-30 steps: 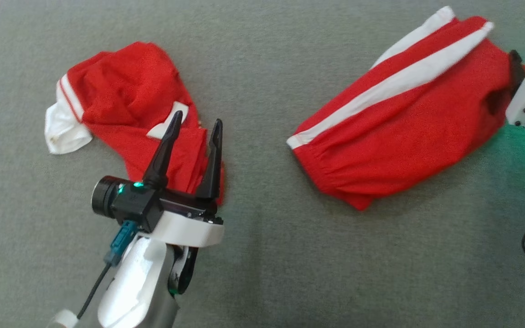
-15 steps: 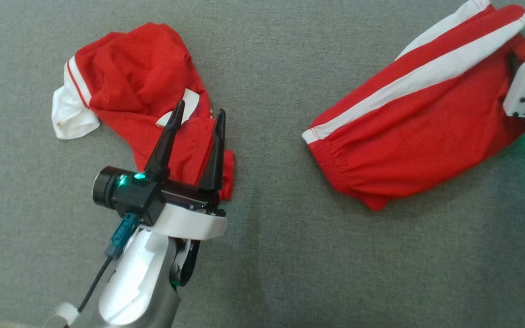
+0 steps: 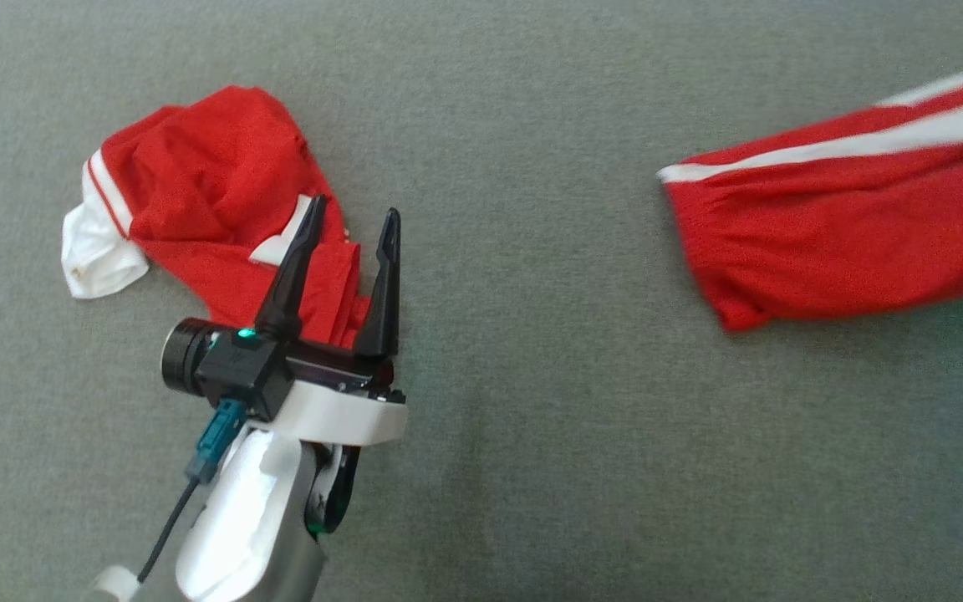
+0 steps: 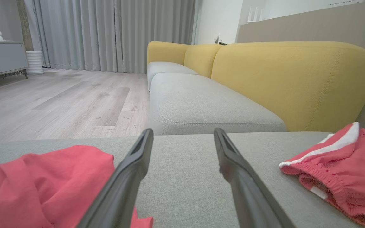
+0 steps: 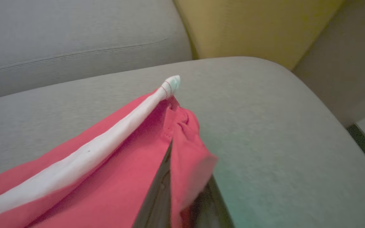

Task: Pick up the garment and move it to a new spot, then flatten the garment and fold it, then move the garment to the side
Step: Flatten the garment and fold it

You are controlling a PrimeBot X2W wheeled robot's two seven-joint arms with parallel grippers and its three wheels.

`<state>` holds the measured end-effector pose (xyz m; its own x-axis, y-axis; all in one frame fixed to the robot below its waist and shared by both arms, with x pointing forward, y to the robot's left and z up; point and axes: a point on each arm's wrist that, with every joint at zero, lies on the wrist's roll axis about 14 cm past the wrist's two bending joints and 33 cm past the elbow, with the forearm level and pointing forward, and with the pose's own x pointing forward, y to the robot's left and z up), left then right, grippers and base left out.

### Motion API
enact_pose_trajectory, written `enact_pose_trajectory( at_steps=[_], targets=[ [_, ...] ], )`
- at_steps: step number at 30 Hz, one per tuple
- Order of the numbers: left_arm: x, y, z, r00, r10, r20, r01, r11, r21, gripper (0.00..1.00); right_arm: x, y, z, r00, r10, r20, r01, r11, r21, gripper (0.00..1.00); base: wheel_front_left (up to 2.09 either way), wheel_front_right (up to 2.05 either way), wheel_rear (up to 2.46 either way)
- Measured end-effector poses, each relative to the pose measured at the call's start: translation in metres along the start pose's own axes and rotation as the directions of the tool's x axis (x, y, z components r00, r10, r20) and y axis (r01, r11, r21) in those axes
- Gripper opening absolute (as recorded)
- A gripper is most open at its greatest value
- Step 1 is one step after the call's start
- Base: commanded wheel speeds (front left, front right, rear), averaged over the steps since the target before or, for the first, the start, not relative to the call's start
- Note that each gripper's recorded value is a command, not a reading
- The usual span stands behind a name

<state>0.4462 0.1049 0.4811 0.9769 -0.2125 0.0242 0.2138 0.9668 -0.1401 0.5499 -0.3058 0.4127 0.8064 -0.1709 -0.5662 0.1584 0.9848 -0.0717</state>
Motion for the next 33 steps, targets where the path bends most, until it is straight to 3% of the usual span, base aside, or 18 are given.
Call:
enact_pose_trajectory(
  at_steps=[5,11,18,23,29,33],
  targets=[
    [-0.003,-0.007,0.005,1.0,-0.015,0.011,0.015,1.0,-0.003,1.0,-0.02,-0.047,-0.025,0.994,-0.105,-0.03,0.107,0.991,0.074,0.0,0.0,0.0,0.0],
    [-0.009,-0.007,0.008,1.0,-0.01,0.016,0.01,1.0,0.005,1.0,-0.027,-0.034,-0.024,0.995,-0.095,0.014,0.093,0.988,0.123,0.0,0.0,0.0,0.0],
    [-0.022,-0.007,0.012,1.0,-0.004,0.02,0.004,1.0,0.012,1.0,-0.04,0.003,0.006,0.985,-0.028,0.171,0.006,0.992,0.13,0.0,0.0,0.0,0.0],
    [-0.033,-0.008,0.023,0.999,0.001,0.045,-0.002,1.0,0.021,1.0,-0.061,0.05,0.033,0.949,0.08,0.306,-0.123,0.985,0.122,0.0,0.0,0.0,0.0],
    [-0.047,-0.01,0.032,0.998,0.006,0.068,-0.008,1.0,0.023,1.0,-0.09,0.096,0.044,0.895,0.221,0.388,-0.268,0.961,0.07,0.0,0.0,0.0,0.0],
    [-0.055,-0.008,0.036,0.997,0.018,0.08,-0.02,0.999,0.028,1.0,-0.108,0.13,0.037,0.858,0.332,0.393,-0.373,0.927,0.03,0.0,0.0,0.0,0.0]
  ],
)
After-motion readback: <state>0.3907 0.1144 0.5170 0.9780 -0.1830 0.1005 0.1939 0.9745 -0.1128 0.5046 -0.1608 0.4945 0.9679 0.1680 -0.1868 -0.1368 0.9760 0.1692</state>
